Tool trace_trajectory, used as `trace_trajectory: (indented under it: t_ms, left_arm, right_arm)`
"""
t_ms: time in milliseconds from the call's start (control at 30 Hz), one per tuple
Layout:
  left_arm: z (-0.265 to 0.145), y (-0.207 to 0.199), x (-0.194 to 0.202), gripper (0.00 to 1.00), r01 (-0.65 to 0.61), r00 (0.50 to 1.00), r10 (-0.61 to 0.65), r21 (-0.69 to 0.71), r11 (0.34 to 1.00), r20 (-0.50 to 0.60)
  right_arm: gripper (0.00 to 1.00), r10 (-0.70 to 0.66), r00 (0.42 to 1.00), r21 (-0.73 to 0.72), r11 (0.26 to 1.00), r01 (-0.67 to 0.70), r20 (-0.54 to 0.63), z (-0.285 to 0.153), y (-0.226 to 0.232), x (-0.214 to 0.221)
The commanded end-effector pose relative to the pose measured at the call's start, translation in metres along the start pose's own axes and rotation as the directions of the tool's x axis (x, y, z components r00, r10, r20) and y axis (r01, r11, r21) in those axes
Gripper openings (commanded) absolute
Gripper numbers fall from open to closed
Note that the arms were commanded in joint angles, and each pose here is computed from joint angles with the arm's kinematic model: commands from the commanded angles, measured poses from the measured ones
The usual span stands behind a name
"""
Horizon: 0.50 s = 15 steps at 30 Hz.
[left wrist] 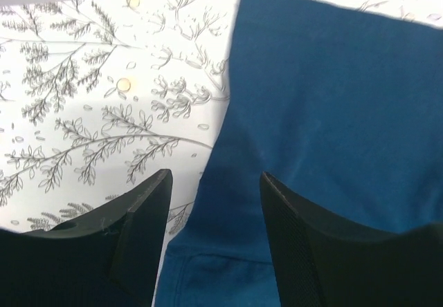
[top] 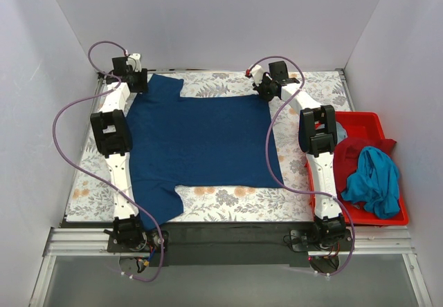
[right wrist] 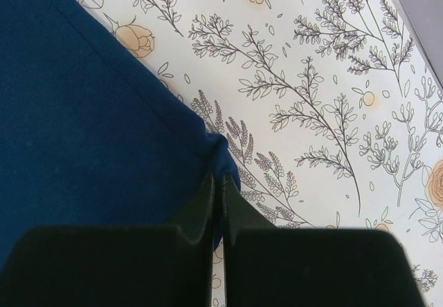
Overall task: Fold and stack the t-shirts
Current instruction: Flatten the tshirt out
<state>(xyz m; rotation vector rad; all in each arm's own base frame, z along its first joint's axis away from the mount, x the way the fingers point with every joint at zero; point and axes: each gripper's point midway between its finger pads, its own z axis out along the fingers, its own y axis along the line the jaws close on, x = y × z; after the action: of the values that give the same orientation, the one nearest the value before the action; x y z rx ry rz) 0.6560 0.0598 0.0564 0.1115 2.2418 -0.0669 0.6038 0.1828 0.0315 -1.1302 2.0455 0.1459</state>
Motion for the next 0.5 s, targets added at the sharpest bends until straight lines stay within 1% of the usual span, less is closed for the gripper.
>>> trace_trajectory:
  t_ms: [0,200,367,467]
  left_arm:
    - [-0.014,0.006,-0.005,0.52,-0.022,1.0,0.021,-0.019,1.0,-0.014]
    - [-0.007,-0.005,0.022,0.47,0.005,0.997,-0.002,0.032,0.999,-0.079]
    - [0.007,-0.014,0.037,0.45,-0.036,0.992,0.04,0.035,0.999,-0.12]
    - [0.017,-0.014,0.045,0.44,-0.038,0.989,0.042,0.027,0.999,-0.141]
  right_arm:
    - [0.01,-0.015,1.0,-0.01,1.0,0.015,0.0,-0.015,0.004,-0.01]
    - [0.01,-0.031,1.0,-0.005,1.0,0.031,0.001,-0.013,0.002,-0.012]
    - [0.01,-0.035,0.999,0.0,0.999,0.035,-0.001,-0.011,0.001,-0.012]
    - [0.01,-0.039,0.999,0.002,0.999,0.039,-0.001,-0.012,0.001,-0.013]
